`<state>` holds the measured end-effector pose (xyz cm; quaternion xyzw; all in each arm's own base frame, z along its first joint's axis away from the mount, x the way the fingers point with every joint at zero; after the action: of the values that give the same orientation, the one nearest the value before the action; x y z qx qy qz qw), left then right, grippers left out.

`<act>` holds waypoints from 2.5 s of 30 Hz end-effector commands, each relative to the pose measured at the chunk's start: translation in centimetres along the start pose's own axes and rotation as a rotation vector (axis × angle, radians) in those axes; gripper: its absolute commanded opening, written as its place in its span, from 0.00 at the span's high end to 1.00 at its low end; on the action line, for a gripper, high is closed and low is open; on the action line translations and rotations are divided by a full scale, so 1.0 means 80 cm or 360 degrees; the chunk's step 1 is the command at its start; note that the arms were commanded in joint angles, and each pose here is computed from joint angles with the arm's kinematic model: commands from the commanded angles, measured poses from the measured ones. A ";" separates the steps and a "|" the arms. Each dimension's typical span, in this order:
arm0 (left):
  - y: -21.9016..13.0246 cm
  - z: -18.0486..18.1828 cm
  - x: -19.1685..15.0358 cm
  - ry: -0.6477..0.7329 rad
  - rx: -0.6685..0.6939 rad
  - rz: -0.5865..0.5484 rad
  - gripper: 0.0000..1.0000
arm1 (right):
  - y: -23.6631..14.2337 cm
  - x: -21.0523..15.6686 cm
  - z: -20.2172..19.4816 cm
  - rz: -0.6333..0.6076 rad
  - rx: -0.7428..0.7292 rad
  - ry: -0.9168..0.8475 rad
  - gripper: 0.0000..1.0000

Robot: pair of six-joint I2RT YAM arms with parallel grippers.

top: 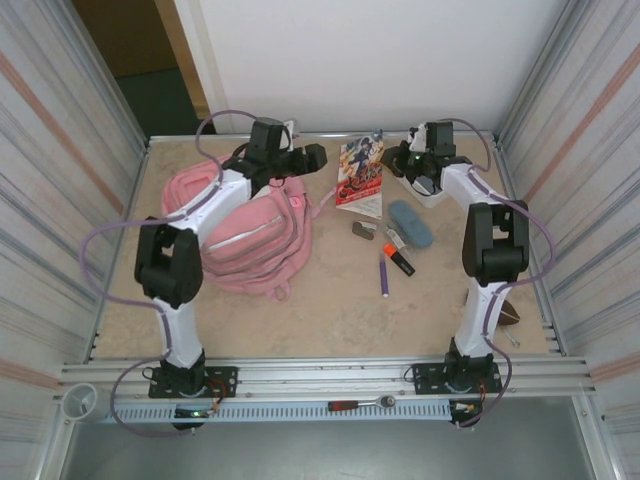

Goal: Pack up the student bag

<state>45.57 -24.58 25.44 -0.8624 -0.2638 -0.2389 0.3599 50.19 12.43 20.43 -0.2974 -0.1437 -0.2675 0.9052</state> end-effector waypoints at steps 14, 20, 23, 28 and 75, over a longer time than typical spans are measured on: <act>-0.106 -0.029 -0.015 -0.0265 -0.0643 -0.0089 0.13 | -0.125 -0.019 0.216 -0.0187 0.0742 -0.0311 1.00; -0.108 -0.041 -0.016 -0.0305 -0.0852 -0.0022 0.12 | -0.126 -0.046 0.251 -0.0116 0.0865 -0.0352 1.00; -0.110 -0.046 -0.015 -0.0301 -0.0914 -0.0009 0.13 | -0.121 -0.056 0.260 -0.0070 0.0925 -0.0350 1.00; -0.114 -0.051 -0.016 -0.0311 -0.0981 -0.0003 0.33 | -0.110 -0.062 0.258 -0.0030 0.0946 -0.0339 1.00; -0.221 -0.079 -0.013 -0.0054 -0.1212 -0.0210 1.00 | -0.094 -0.120 0.294 0.0195 0.1234 -0.0595 0.71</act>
<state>32.92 -19.93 35.68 -0.9351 -0.2009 -0.2917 0.0123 36.37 25.59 35.67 -0.0093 -0.3495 -0.0790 0.9336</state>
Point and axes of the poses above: each hand's point on the last joint's axis, 136 mm out from that joint toward the fingers, its own y axis out along the fingers, its own z axis along the line the jaws close on, x = y × z, the point moved 5 cm from there along -y, back along the fingers, and after that the axes turned 6 degrees about -y, right-handed, at the moved point
